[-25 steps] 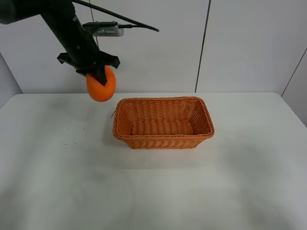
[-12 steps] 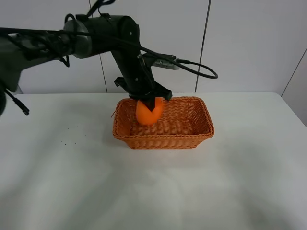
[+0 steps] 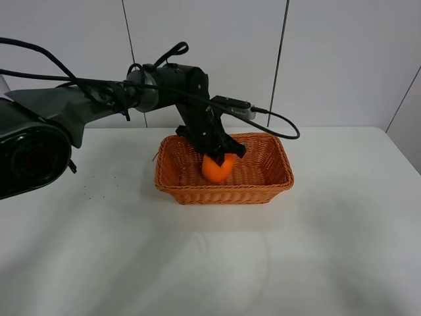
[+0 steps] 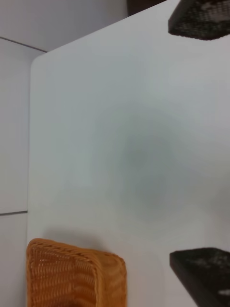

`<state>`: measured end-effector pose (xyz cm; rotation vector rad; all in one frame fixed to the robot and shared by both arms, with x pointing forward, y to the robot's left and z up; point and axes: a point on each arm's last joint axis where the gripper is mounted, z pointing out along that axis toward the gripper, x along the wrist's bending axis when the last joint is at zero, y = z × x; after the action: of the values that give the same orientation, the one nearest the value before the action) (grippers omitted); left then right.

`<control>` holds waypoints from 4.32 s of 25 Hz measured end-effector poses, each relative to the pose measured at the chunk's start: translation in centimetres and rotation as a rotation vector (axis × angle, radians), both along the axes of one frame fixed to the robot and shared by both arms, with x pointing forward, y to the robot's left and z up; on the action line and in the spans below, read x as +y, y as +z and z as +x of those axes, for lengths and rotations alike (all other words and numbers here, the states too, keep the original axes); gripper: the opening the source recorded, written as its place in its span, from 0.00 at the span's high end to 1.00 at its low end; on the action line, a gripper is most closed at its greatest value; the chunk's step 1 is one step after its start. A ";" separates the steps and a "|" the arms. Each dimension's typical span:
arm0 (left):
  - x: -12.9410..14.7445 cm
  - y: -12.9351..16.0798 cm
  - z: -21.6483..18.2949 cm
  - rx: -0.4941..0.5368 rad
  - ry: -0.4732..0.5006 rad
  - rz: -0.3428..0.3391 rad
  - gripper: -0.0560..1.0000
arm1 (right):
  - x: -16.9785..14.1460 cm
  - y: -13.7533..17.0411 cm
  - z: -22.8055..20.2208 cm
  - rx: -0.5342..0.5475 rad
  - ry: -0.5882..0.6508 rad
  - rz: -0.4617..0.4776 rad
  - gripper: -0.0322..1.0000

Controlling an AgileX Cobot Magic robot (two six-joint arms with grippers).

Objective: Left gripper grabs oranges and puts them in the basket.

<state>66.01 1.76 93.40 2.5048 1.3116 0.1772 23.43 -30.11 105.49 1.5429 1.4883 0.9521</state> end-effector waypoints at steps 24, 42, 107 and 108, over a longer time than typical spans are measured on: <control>0.1 6.8 -0.1 -0.041 -0.016 -0.010 0.14 | 0.0 0.0 0.0 0.000 0.000 0.000 0.30; 12.3 10.9 5.1 -0.126 0.241 0.013 0.13 | 0.0 0.0 0.0 0.000 0.000 0.000 0.30; 28.5 10.2 -38.2 -0.307 0.642 -0.062 0.14 | 0.0 0.0 0.0 0.000 0.000 0.000 0.30; 28.5 10.4 -38.9 -0.353 0.637 -0.076 0.14 | 0.0 0.0 0.0 0.000 0.000 0.000 0.30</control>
<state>27.10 30.26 103.81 1.8015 1.8519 0.6564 23.43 -30.11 105.49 1.5429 1.4883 0.9521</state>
